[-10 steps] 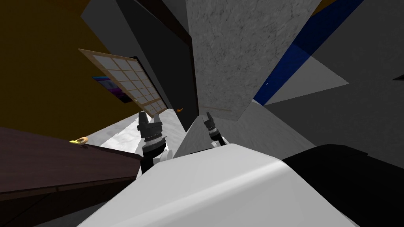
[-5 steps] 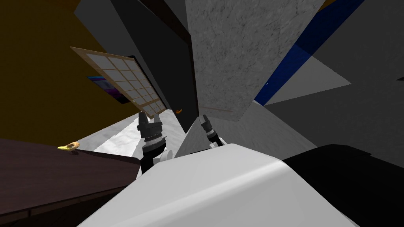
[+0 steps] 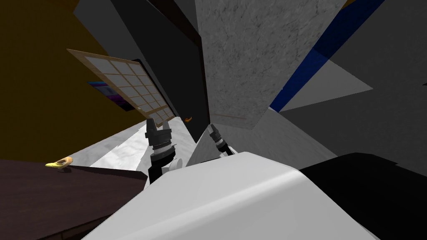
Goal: Push the door open
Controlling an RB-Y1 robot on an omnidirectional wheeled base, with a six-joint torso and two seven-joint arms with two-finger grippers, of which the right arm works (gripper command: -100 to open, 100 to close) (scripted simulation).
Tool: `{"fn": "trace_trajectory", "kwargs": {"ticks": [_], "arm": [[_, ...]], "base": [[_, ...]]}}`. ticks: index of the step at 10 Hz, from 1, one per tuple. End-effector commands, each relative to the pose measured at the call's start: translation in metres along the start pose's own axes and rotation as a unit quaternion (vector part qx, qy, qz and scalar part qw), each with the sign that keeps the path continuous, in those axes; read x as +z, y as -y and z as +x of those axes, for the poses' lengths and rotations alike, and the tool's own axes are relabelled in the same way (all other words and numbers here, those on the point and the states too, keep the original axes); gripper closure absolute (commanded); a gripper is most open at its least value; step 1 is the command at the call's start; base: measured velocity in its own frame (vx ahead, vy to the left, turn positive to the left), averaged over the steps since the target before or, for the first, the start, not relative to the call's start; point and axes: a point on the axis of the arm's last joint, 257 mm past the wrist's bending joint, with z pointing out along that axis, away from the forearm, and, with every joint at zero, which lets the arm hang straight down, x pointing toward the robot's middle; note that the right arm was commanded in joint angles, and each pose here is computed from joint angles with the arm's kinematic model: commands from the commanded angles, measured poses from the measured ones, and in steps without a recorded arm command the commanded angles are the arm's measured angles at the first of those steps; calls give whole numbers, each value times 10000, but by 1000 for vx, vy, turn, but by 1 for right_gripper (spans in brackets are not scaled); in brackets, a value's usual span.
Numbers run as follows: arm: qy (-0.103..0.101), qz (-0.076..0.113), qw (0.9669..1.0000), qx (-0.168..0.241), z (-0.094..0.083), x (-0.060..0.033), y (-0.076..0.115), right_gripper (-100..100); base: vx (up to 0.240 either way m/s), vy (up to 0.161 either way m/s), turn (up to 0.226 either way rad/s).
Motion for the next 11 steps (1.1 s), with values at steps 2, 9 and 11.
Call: {"fn": "trace_trajectory", "kwargs": {"ticks": [2,9,11], "arm": [[-193,158,9996,102,145,-47,168,-100],[-833,677,9935,366,675,-244,692,-100],[-1025,833,9903,423,822,-327,835,-100]], "base": [[135,15,-19],[135,13,-25],[143,4,-24]]}}
